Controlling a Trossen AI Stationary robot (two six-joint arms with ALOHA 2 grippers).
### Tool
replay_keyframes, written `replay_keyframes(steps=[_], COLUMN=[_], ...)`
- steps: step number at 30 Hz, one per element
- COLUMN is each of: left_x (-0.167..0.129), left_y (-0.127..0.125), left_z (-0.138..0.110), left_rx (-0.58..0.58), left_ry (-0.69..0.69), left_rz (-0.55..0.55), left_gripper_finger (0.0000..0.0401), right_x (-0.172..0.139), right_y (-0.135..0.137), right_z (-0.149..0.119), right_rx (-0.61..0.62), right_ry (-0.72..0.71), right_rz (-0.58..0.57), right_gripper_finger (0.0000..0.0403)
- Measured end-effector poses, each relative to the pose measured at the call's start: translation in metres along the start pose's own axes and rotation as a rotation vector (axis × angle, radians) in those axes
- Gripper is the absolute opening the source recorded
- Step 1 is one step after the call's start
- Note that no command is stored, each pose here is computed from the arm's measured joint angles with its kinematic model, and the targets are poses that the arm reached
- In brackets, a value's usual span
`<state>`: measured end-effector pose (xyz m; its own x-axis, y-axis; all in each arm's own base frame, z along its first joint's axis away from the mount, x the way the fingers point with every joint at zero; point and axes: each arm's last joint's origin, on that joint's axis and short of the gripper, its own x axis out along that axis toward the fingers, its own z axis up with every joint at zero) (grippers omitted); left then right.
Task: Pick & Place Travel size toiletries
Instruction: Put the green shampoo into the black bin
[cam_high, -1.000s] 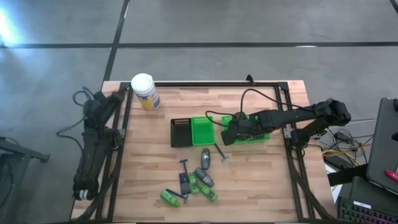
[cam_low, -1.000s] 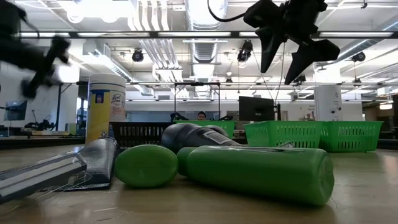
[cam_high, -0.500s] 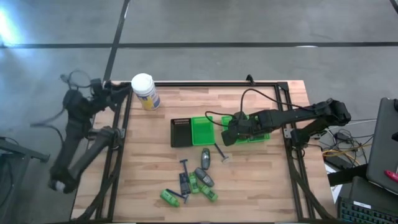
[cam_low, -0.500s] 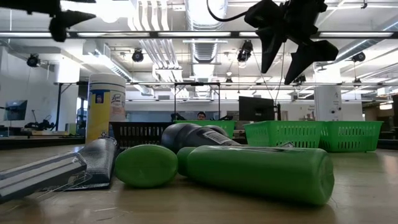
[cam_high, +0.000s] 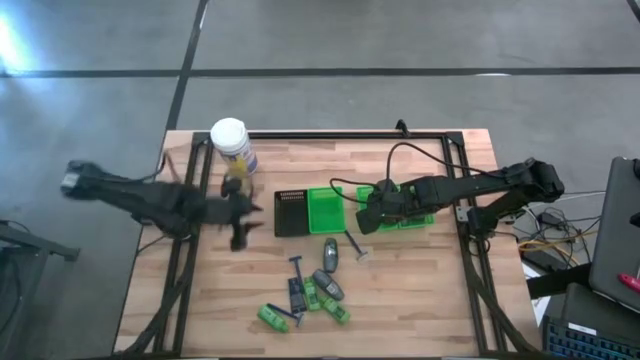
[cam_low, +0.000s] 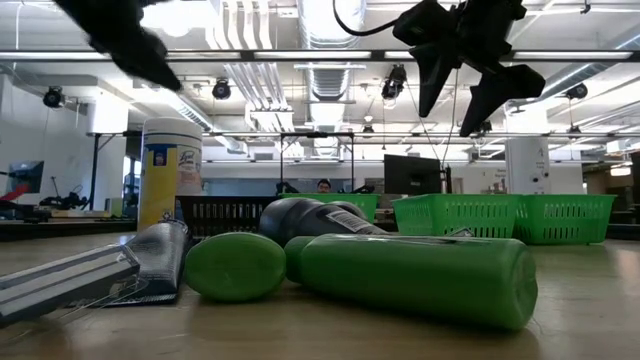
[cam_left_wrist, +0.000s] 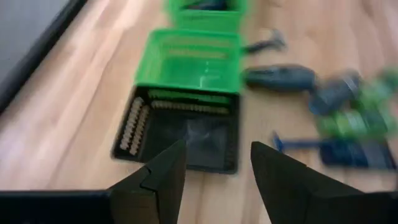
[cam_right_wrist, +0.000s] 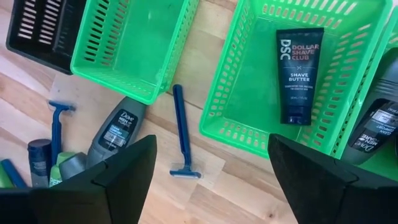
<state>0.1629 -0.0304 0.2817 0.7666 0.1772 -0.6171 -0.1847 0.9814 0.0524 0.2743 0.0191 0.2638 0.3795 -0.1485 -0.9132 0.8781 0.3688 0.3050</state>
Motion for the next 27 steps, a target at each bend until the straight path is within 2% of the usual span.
replay_keyframes(steps=[2,4,7,9,11,16,21,25,27], left_x=[-0.005,-0.009,-0.014,-0.011,-0.003,0.011,0.015,0.021,0.026], left_y=[-0.023,-0.041,-0.057,-0.065,-0.072,-0.082,-0.087,-0.101,-0.109], left_z=[-0.005,-0.012,-0.014,-0.016,-0.021,-0.026,-0.021,-0.024,-0.030], left_rx=[0.140,0.212,0.156,0.133,0.163,0.279,0.194,0.288,0.344], left_ry=[-0.023,-0.048,-0.049,0.013,0.089,0.138,0.158,0.222,0.268], left_rz=[0.015,0.028,-0.046,-0.154,-0.223,-0.223,-0.231,-0.443,-0.492], left_gripper_finger=[0.0186,0.0186,0.0186,0.0186,0.0186,0.0186,0.0186,0.0186,0.0186], right_x=[0.000,0.000,0.000,0.000,0.000,0.000,-0.001,-0.001,-0.002], right_y=[0.000,0.000,0.000,0.000,-0.001,0.000,0.000,-0.001,-0.002], right_z=[0.000,0.000,0.000,0.000,0.000,-0.002,-0.007,-0.011,-0.012], right_rx=[-0.008,-0.020,-0.039,-0.051,-0.067,-0.106,-0.145,-0.216,-0.243], right_ry=[0.000,0.001,0.002,0.005,0.007,0.061,0.138,0.161,0.166], right_rz=[0.000,0.000,0.000,-0.002,-0.006,0.012,0.032,0.020,0.015], right_gripper_finger=[0.0306,0.0301,0.0292,0.0286,0.0281,0.0273,0.0278,0.0295,0.0306])
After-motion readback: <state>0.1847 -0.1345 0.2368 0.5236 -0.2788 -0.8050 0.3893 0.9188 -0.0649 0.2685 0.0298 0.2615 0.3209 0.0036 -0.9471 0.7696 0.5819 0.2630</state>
